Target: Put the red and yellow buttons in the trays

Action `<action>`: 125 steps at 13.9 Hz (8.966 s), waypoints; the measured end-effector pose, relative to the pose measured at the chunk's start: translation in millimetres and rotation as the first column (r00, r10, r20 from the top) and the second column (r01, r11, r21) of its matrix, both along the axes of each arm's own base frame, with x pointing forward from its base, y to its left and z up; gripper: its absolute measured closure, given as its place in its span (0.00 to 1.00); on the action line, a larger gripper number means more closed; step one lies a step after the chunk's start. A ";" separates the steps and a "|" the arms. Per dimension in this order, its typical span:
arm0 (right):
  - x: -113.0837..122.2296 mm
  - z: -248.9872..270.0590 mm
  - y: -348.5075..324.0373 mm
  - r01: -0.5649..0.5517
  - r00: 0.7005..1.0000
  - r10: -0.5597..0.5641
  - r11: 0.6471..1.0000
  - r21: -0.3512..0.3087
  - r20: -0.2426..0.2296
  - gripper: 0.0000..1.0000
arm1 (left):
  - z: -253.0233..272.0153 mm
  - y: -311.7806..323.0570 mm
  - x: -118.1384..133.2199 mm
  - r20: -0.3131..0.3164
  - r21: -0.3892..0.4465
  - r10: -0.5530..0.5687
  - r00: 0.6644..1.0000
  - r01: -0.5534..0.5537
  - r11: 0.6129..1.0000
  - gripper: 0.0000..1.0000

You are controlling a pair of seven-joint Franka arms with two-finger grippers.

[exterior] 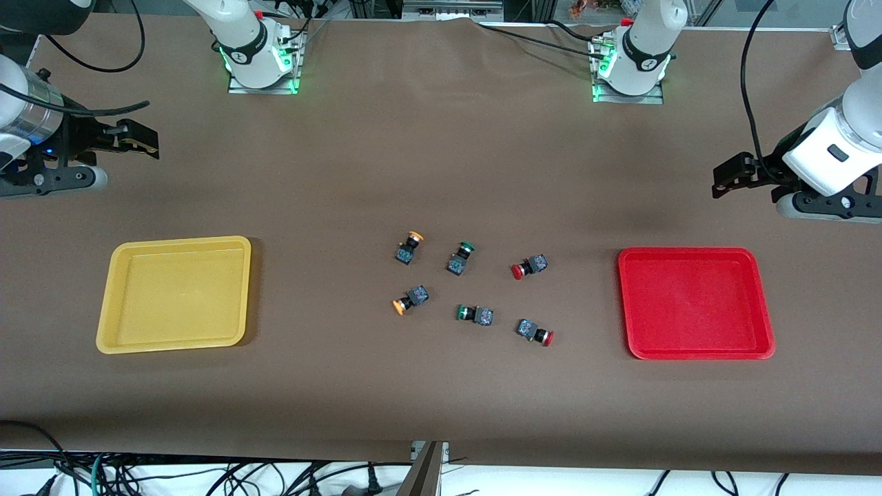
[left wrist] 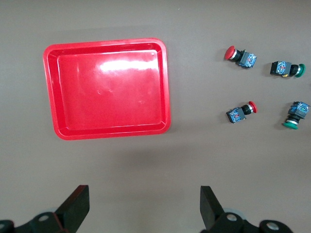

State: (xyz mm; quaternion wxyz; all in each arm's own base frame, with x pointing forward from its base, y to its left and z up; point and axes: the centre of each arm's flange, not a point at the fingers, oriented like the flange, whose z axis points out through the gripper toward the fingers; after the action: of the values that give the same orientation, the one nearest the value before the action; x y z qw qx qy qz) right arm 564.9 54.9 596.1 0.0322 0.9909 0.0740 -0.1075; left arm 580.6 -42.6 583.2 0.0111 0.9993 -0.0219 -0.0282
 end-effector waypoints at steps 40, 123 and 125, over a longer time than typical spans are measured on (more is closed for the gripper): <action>91.9 -204.8 144.8 0.328 0.939 -0.333 0.942 0.070 0.082 0.00 | -92.8 -61.2 44.2 -0.026 -0.023 -0.078 0.997 0.077 0.997 0.00; 137.5 -336.2 142.4 0.424 0.878 -0.424 0.904 0.052 0.221 0.01 | -296.7 35.6 136.5 -0.012 -0.017 0.306 0.952 -0.306 0.952 0.00; 123.4 -336.6 191.3 0.523 0.820 -0.523 0.849 0.066 0.234 0.01 | -280.7 8.8 140.9 -0.008 -0.022 0.292 0.956 -0.292 0.956 0.00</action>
State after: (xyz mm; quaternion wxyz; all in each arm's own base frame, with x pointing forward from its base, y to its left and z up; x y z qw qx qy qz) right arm 688.3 246.1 259.5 0.0106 0.9786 -0.2052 0.0098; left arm 721.4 -33.8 302.5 0.0267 0.9913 0.1258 -0.0282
